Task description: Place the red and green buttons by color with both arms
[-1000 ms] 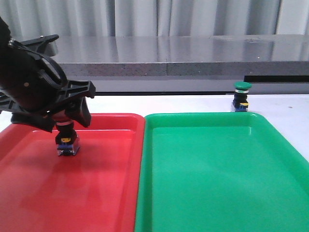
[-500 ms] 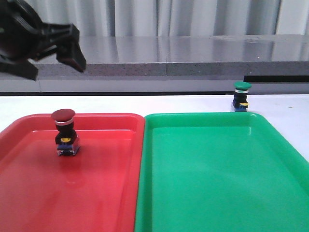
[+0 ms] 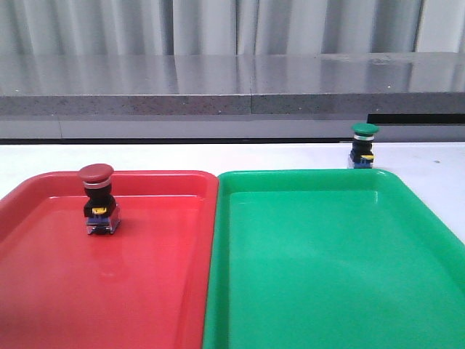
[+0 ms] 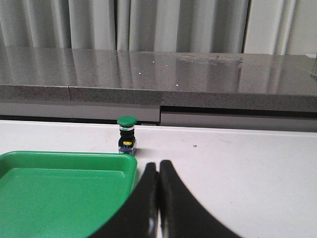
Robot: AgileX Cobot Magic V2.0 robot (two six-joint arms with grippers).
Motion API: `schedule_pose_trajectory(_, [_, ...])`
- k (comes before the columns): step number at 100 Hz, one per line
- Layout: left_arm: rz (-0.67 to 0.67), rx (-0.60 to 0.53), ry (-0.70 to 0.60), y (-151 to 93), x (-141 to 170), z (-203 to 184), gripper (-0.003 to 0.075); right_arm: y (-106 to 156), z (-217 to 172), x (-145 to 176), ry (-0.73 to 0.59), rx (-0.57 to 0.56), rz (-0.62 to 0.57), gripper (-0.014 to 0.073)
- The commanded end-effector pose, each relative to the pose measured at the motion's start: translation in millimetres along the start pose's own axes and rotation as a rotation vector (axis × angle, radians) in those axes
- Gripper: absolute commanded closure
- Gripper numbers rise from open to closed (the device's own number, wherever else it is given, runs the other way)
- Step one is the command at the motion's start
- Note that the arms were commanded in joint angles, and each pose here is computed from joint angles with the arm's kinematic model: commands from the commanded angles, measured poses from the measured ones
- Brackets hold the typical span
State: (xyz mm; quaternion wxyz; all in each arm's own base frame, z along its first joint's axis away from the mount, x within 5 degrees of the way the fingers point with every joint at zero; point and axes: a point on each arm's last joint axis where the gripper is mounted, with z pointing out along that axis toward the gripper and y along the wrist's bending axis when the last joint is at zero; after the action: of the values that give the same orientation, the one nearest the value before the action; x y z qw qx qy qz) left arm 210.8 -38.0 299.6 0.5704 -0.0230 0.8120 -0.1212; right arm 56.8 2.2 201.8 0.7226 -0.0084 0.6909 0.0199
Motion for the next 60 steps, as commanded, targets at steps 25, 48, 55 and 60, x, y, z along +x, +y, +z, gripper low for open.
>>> schedule_pose_trajectory(25, [0.003,0.029,-0.203,11.6,42.1,-71.1,0.0103,0.5,-2.5,-14.6,-0.122,-0.003,0.0,0.0662])
schedule_pose_trajectory(48, [-0.002,0.043,-0.265,17.0,64.5,-91.8,0.0248,0.5,-2.5,-14.6,-0.122,-0.003,0.0,0.0662])
schedule_pose_trajectory(55, [-0.002,0.042,-0.261,17.6,67.1,-91.9,0.0365,0.5,-2.5,-14.6,-0.122,-0.003,0.0,0.0662])
schedule_pose_trajectory(60, [-0.002,0.041,-0.258,17.9,68.2,-91.5,0.0472,0.5,-2.5,-14.6,-0.122,-0.003,0.0,0.0662])
